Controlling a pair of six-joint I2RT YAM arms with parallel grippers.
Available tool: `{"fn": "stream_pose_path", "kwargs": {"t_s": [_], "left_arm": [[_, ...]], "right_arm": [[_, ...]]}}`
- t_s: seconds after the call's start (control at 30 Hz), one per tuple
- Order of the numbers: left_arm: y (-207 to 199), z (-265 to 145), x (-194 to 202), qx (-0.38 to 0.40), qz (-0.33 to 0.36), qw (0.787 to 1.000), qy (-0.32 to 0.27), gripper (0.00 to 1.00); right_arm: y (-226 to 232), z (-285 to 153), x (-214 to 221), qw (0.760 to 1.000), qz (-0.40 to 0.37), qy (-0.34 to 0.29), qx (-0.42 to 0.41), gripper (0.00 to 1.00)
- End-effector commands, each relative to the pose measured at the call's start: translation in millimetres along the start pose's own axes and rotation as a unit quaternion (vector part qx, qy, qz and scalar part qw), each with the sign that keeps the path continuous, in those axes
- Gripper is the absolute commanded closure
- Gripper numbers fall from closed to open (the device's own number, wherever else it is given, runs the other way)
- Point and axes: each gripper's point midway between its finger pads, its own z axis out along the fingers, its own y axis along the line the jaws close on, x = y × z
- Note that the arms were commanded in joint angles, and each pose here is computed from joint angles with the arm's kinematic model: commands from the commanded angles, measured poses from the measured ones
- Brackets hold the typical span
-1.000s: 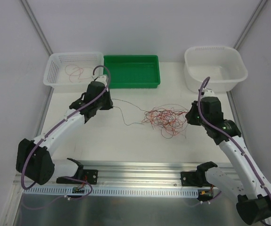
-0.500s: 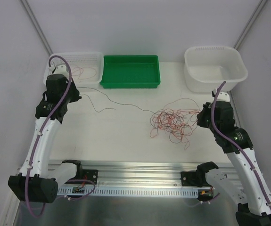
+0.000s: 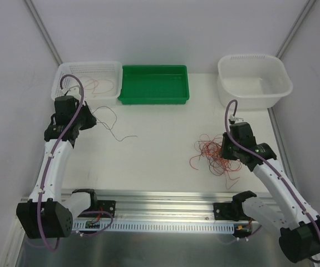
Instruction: Untangle the cables
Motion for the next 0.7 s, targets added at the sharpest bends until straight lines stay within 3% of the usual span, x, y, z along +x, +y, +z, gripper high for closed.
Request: {"fn": "stream_pose_path", "kwargs": {"t_s": [0.0, 0.13, 0.23, 0.27, 0.37, 0.47, 0.6, 0.67], "left_arm": [[-26.5, -9.9, -17.5, 0.071, 0.013, 0.997, -0.034, 1.00], [-47.2, -22.0, -26.6, 0.120, 0.001, 0.992, -0.039, 1.00], [-65.8, -31.8, -36.6, 0.161, -0.009, 0.986, -0.041, 1.00], [-70.1, -33.8, -39.5, 0.170, -0.011, 0.985, -0.040, 1.00], [-89.1, -39.5, -53.4, 0.204, -0.026, 0.978, -0.037, 1.00], [-108.2, -45.7, -76.6, 0.225, -0.031, 0.973, -0.047, 1.00], [-139.9, -56.8, -124.8, 0.248, -0.026, 0.965, -0.085, 1.00], [-149.1, -43.9, -138.4, 0.248, -0.027, 0.965, -0.085, 1.00]], "right_arm": [[31.3, -2.0, -13.5, 0.998, -0.014, -0.010, -0.057, 0.78], [49.0, -0.4, -11.3, 0.996, -0.041, 0.002, -0.078, 0.68], [57.4, -4.5, -13.4, 0.994, -0.054, -0.007, -0.094, 0.48], [58.6, -7.9, -14.9, 0.994, -0.056, -0.012, -0.098, 0.37], [60.9, -19.9, -21.5, 0.991, -0.061, -0.034, -0.111, 0.14], [60.4, -35.5, -29.4, 0.988, -0.067, -0.064, -0.124, 0.03], [56.5, -54.4, -39.4, 0.983, -0.069, -0.108, -0.130, 0.00], [53.7, -60.0, -41.7, 0.981, -0.069, -0.124, -0.130, 0.00]]}}
